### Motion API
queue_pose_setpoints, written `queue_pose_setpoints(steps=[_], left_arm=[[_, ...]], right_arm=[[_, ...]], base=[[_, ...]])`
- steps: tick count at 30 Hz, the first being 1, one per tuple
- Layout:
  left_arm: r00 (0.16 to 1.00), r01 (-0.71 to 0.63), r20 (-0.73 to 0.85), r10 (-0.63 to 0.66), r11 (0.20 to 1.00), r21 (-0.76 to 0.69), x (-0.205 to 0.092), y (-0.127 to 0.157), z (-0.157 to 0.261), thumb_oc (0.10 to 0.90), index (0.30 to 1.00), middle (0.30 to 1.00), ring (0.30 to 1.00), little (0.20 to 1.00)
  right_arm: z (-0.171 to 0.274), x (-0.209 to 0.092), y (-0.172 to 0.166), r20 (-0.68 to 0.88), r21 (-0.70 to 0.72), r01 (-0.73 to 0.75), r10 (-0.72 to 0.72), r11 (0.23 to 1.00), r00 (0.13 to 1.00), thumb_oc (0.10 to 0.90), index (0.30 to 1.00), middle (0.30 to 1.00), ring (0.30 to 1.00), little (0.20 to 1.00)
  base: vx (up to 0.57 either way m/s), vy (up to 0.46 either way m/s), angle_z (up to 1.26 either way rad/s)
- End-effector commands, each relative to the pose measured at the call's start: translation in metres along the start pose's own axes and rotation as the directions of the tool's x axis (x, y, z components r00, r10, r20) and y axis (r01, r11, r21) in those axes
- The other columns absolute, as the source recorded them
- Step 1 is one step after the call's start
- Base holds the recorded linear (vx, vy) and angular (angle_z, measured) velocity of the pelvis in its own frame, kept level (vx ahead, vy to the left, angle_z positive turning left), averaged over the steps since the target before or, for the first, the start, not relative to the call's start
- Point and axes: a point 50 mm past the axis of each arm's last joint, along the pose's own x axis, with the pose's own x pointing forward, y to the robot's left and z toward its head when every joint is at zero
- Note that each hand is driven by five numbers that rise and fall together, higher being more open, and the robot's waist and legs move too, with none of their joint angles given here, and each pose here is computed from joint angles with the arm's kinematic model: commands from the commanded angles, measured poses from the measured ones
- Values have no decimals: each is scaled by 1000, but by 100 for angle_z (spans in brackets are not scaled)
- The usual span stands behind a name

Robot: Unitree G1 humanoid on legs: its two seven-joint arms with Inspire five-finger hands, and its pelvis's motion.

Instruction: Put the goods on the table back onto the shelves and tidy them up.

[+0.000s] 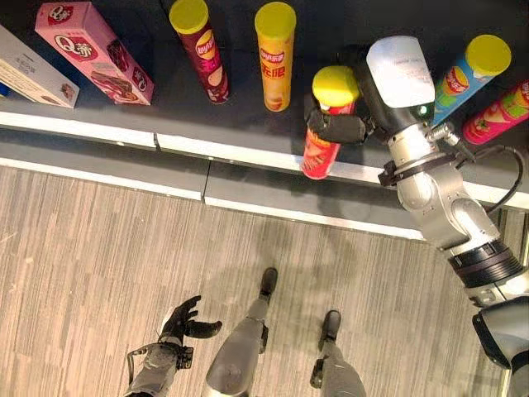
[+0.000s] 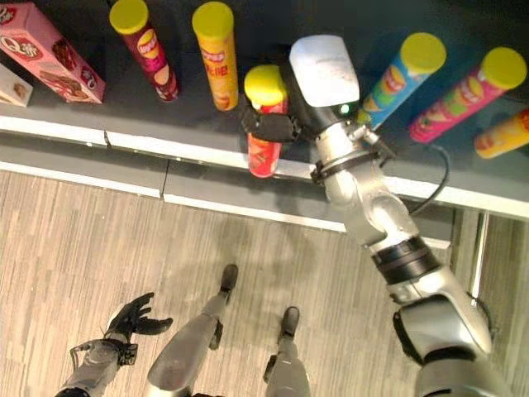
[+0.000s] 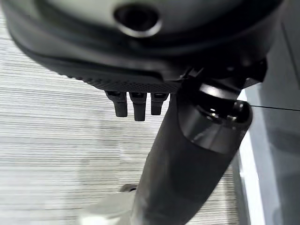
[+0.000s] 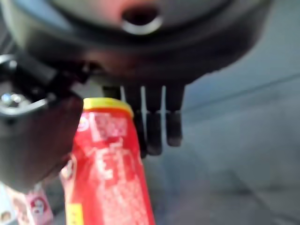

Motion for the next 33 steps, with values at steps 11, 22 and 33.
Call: queue_pose_setpoints(steps=[11,22,33], left_arm=[[998,-51,31,50,999,19,-6,8,-6,800,900,900,900,900],[998,-24,57,23,999,21,-5,4,0,800,900,900,900,900],[996,-24,88,23,1000,10,-3,1,9,800,900,900,900,900]], right_arm=[[-15,32,-93,43,-192,500,-502,844,864,400,300,300,300,300],[-35,38,-101,-17,-256,511,-532,821,846,400,300,300,300,300],[-45,47,-108,-44,-305,493,-529,815,847,400,300,300,300,300]], base=[[2,-3,5],[6,3,3],[19,0,7]])
